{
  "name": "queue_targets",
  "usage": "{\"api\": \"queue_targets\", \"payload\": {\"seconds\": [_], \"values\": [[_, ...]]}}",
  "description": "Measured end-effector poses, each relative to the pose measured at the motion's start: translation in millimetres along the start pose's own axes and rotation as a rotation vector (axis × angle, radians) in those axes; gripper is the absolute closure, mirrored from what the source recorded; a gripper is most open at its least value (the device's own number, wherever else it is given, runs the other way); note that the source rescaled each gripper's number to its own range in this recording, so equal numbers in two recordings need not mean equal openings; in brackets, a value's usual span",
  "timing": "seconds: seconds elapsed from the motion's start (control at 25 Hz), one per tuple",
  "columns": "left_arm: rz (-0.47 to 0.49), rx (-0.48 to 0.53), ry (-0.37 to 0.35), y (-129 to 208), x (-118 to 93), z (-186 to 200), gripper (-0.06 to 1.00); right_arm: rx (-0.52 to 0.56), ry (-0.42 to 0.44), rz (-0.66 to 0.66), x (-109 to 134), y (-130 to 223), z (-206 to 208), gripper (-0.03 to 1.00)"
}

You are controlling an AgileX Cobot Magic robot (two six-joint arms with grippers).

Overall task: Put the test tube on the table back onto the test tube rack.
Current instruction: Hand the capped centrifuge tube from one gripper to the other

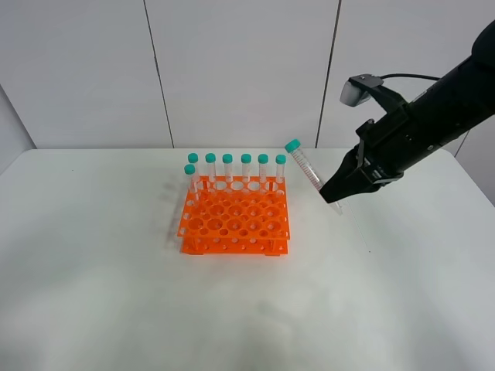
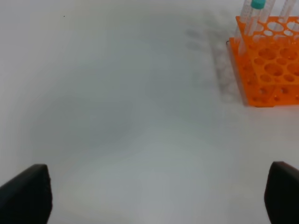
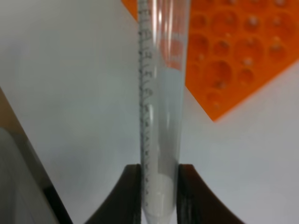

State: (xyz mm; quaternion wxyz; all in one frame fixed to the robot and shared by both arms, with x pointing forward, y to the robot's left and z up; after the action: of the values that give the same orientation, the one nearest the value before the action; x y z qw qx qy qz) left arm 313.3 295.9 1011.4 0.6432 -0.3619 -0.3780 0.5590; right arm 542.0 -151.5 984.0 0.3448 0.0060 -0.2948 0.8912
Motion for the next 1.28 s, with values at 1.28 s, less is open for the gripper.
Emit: {"api": "queue_targets", "payload": {"seconds": [1.28], "values": [[0.211, 0.071, 0.43, -140, -59, -145, -0.06, -0.081, -0.009, 0.227, 61, -33, -46, 0.97]]}}
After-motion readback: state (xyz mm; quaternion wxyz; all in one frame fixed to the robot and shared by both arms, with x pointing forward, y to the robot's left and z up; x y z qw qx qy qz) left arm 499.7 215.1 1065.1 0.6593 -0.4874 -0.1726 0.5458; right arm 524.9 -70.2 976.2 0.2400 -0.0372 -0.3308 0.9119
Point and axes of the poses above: a point on each arm's last joint axis where the gripper is mounted, z pointing back along that axis away from the gripper, x along the wrist's bending axis when the last joint is at zero, y = z × x, the point moved 9 cm from there along -z, pointing out along that axis toward the gripper, and after that the axes turned 5 degrees about -z, right-handed, at the moved point
